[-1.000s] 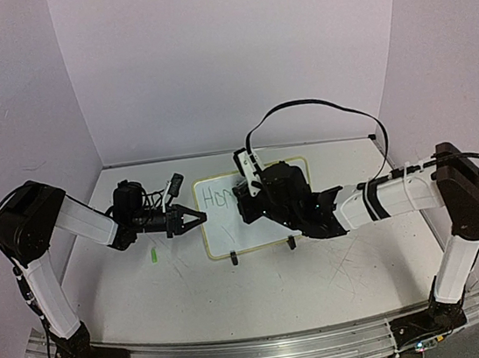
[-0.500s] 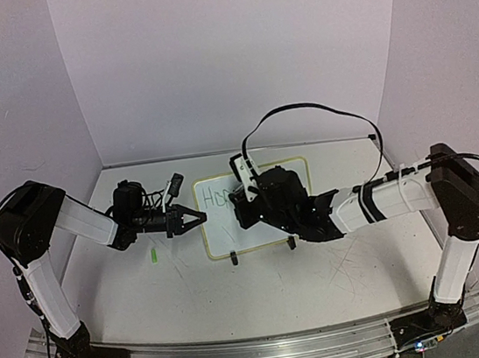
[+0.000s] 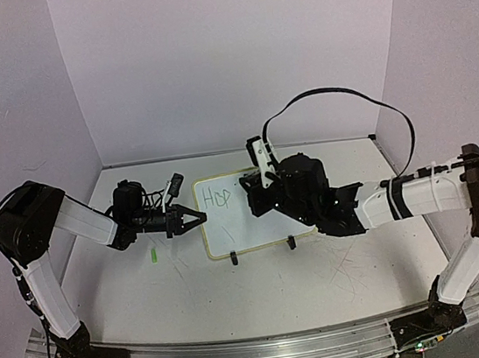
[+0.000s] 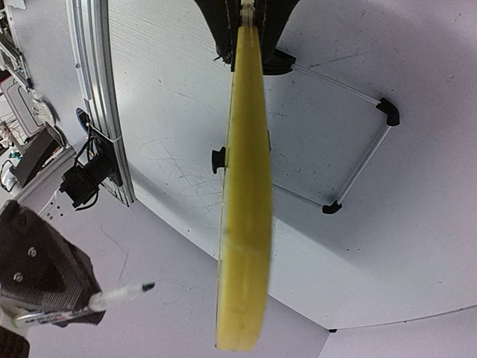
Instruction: Write a sentence on the whiteboard
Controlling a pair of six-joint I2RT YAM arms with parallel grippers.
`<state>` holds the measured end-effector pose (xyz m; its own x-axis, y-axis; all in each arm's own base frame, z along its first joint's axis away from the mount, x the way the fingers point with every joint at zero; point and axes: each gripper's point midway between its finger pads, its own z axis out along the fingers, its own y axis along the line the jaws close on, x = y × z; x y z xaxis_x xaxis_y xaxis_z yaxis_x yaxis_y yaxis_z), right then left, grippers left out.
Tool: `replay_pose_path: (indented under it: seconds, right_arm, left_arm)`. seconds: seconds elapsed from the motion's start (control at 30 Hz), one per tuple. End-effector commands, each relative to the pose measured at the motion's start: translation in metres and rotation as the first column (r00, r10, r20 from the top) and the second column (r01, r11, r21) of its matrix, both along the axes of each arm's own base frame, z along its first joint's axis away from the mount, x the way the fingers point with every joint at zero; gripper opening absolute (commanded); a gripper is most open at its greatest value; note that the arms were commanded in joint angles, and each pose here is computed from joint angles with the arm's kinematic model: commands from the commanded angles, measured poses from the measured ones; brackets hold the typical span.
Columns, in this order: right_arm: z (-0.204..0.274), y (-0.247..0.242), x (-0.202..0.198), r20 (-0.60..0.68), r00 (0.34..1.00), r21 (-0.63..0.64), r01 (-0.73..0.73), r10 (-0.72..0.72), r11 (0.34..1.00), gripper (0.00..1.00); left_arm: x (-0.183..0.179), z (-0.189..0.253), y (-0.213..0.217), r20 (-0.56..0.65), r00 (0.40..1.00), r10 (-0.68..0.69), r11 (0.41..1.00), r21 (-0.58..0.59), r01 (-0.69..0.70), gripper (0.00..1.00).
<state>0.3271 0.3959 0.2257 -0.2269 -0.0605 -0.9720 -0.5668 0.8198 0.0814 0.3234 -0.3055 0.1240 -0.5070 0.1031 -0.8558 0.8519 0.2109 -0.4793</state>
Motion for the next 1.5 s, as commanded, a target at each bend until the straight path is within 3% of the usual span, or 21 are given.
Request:
replay_pose_path:
  seconds: [0.0,0.73,1.47]
  right_arm:
    - [0.018,-0.008,0.011,0.034,0.999,0.027,0.035,-0.036,0.999,0.00]
    - [-0.008,0.020,0.022,0.011,1.000,-0.017,-0.007,0.007,1.000,0.00]
    - [-0.020,-0.004,0.022,-0.013,0.996,-0.035,0.086,-0.086,0.996,0.00]
  left_arm:
    - [0.007,0.006,0.002,0.045,0.998,0.034,0.999,0.014,-0.034,0.00]
    - [0.007,0.006,0.001,0.044,0.999,0.029,0.999,0.016,-0.030,0.00]
    - [0.007,0.006,0.002,0.043,0.999,0.030,0.999,0.017,-0.031,0.00]
